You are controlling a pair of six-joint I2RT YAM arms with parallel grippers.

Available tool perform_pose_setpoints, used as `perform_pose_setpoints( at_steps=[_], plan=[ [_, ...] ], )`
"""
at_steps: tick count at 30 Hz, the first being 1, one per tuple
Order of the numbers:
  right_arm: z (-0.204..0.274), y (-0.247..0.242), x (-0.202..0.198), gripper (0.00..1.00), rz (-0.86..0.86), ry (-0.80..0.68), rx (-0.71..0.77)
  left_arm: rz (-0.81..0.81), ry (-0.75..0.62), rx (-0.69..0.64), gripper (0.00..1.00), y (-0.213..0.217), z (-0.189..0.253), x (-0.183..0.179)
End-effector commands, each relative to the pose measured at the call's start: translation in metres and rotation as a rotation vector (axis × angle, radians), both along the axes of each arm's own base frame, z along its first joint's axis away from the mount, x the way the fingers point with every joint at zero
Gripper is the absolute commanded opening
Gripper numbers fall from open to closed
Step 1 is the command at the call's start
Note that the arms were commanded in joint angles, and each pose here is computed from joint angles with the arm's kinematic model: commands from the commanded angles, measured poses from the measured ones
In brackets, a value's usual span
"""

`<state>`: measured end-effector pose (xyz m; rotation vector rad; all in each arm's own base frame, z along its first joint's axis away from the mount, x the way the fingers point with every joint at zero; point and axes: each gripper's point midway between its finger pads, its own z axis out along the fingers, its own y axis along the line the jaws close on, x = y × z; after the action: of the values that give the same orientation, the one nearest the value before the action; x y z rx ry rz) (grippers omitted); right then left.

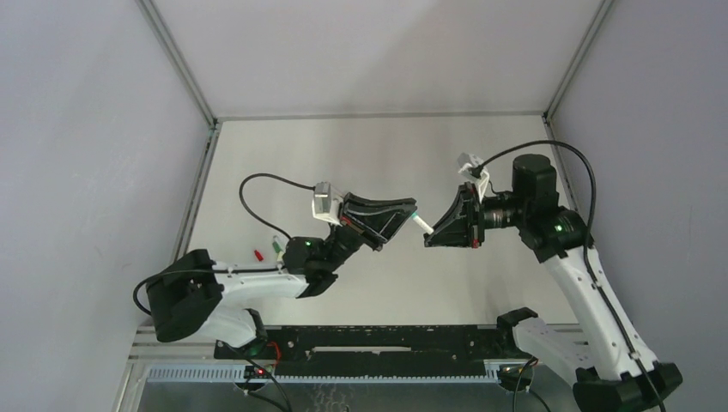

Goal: Insert the pens into the pen caps
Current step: Press the pen cap onto the pen.

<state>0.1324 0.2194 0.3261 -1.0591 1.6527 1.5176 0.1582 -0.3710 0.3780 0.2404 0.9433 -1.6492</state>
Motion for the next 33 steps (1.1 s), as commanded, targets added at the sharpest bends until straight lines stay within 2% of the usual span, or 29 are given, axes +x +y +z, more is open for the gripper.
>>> perform_pose_setpoints(
  at_steps=[1, 5, 7, 8, 10, 13, 16, 18, 19, 22, 25, 28, 29, 31, 33],
  plan=[
    [0.011, 0.005, 0.039, 0.00, -0.173, -0.245, -0.062, -0.396, 0.224, 0.632, 0.00, -0.076, -0.185, -0.085],
    [0.001, -0.004, 0.056, 0.00, -0.309, -0.352, -0.153, -0.431, 0.237, 0.560, 0.00, -0.084, -0.165, -0.095],
    [0.016, -0.013, 0.061, 0.00, -0.337, -0.294, -0.072, -0.372, 0.227, 0.591, 0.00, -0.081, -0.170, -0.093],
    [0.027, -0.009, 0.043, 0.00, -0.212, -0.231, 0.022, -0.347, 0.210, 0.636, 0.00, -0.080, -0.178, -0.094],
    [0.036, -0.007, 0.024, 0.00, -0.067, -0.127, 0.119, -0.368, 0.128, 0.673, 0.00, -0.076, -0.184, -0.106],
    [0.046, -0.007, 0.010, 0.00, 0.016, -0.084, 0.147, -0.468, 0.054, 0.667, 0.00, -0.069, -0.194, -0.126],
    [0.049, -0.008, 0.005, 0.00, 0.046, -0.086, 0.149, -0.586, 0.068, 0.684, 0.00, -0.062, -0.212, -0.143],
    [0.041, -0.008, 0.017, 0.00, -0.050, -0.086, 0.129, -0.647, 0.105, 0.706, 0.00, -0.058, -0.224, -0.153],
    [0.041, -0.009, 0.026, 0.00, -0.103, -0.178, 0.106, -0.658, 0.113, 0.708, 0.00, -0.057, -0.227, -0.155],
    [0.025, -0.023, 0.056, 0.00, -0.324, -0.291, -0.042, -0.645, 0.156, 0.722, 0.00, -0.051, -0.237, -0.153],
    [0.022, -0.020, 0.055, 0.00, -0.291, -0.261, -0.032, -0.599, 0.174, 0.763, 0.00, -0.058, -0.244, -0.144],
    [0.025, -0.014, 0.034, 0.00, -0.126, -0.202, 0.035, -0.485, 0.179, 0.848, 0.00, -0.065, -0.250, -0.127],
    [0.024, -0.014, 0.035, 0.00, -0.141, -0.227, 0.028, -0.452, 0.176, 0.854, 0.00, -0.065, -0.246, -0.122],
    [0.016, -0.017, 0.051, 0.00, -0.275, -0.344, -0.060, -0.435, 0.160, 0.828, 0.00, -0.063, -0.236, -0.121],
    [0.009, -0.025, 0.060, 0.00, -0.338, -0.346, -0.104, -0.442, 0.147, 0.787, 0.00, -0.059, -0.227, -0.123]
  ],
)
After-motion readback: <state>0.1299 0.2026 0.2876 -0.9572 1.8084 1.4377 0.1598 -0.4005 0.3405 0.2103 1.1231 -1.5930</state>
